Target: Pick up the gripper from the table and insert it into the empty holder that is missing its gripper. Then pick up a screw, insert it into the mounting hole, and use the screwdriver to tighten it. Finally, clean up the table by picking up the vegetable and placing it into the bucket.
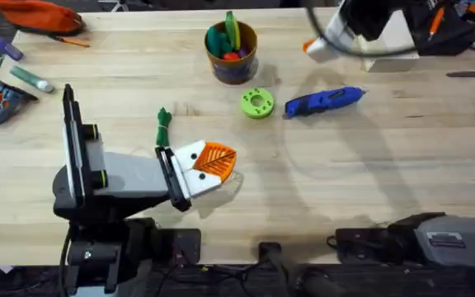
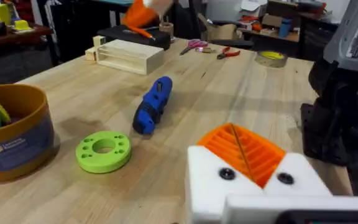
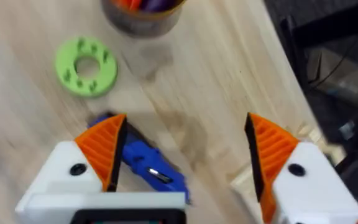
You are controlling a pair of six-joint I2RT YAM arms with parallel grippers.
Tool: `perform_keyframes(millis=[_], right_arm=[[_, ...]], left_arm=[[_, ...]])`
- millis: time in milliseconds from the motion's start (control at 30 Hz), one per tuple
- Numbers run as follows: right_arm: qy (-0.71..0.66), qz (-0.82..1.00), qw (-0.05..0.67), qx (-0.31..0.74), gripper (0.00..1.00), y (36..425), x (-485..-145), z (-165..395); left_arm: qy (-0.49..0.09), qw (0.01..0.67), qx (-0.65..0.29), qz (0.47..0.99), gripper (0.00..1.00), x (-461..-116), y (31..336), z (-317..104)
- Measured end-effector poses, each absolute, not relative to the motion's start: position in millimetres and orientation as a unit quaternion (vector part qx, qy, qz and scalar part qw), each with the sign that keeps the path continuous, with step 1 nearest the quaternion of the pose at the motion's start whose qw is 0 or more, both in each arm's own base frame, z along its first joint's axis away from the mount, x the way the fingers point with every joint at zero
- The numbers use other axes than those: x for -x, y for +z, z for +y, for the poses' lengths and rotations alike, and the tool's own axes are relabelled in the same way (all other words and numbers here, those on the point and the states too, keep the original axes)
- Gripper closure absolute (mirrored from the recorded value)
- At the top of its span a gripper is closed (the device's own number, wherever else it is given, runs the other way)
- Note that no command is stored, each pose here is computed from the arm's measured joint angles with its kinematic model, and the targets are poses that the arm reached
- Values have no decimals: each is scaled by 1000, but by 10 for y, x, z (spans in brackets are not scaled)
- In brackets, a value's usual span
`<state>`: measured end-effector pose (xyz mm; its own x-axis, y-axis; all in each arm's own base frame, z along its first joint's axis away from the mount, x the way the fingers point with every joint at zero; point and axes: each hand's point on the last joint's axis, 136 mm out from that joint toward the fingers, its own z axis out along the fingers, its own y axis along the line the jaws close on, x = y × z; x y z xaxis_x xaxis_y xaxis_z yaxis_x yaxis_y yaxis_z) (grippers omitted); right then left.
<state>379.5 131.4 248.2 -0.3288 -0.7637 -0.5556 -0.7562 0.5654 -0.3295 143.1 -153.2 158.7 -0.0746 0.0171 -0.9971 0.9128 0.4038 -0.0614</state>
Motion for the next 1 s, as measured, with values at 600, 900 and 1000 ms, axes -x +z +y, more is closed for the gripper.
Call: perform_keyframes(millis=[600, 900, 1000], right_arm=[[165, 898, 380, 150, 11, 2262, -3399, 763], [271, 868, 382, 166, 11, 2312, -2950, 1017], [284, 864, 376, 179, 11, 2238, -2848, 1112]], left_arm=[[-395, 566, -377, 617, 994, -1431, 1587, -1532], [-405, 560, -383, 613, 995, -1386, 1585, -1550], [-406, 560, -383, 612, 995, -1383, 1585, -1552]])
